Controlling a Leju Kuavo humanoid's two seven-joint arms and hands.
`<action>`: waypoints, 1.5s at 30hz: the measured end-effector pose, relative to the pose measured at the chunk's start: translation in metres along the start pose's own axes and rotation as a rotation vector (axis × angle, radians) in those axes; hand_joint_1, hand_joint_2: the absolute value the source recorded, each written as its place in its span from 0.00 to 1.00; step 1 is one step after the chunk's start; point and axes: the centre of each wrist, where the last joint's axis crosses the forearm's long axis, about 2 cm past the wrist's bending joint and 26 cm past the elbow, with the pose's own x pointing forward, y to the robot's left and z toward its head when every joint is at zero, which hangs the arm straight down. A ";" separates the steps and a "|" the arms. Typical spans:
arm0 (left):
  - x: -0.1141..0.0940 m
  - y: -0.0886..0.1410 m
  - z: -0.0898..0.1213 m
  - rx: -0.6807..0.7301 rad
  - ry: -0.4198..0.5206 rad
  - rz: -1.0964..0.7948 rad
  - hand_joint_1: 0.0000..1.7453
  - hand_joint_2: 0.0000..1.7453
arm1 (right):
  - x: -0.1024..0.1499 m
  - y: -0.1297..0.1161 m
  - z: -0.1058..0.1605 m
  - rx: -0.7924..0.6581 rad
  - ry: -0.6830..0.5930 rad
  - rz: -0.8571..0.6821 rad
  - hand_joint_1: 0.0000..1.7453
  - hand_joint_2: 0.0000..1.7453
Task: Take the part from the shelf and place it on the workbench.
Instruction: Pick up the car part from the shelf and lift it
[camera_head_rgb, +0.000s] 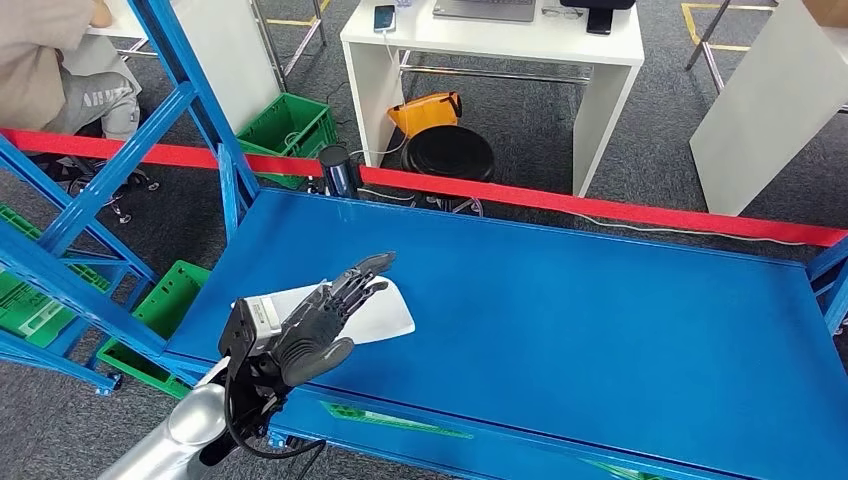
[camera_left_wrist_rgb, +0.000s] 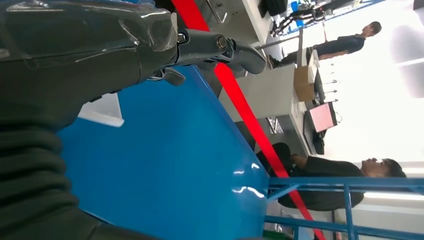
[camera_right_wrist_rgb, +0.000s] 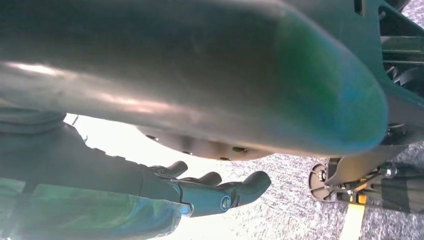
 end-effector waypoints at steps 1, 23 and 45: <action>-0.001 -0.001 0.001 0.000 0.000 0.002 0.00 0.00 | 0.000 0.000 0.000 0.000 0.000 0.002 0.00 0.00; 0.002 -0.004 0.003 -0.006 -0.022 0.012 0.00 0.00 | 0.000 -0.001 0.000 0.008 -0.011 0.007 0.00 0.00; 0.005 0.000 0.004 -0.004 -0.031 -0.023 0.00 0.00 | 0.001 0.003 0.000 0.020 -0.013 0.019 0.00 0.00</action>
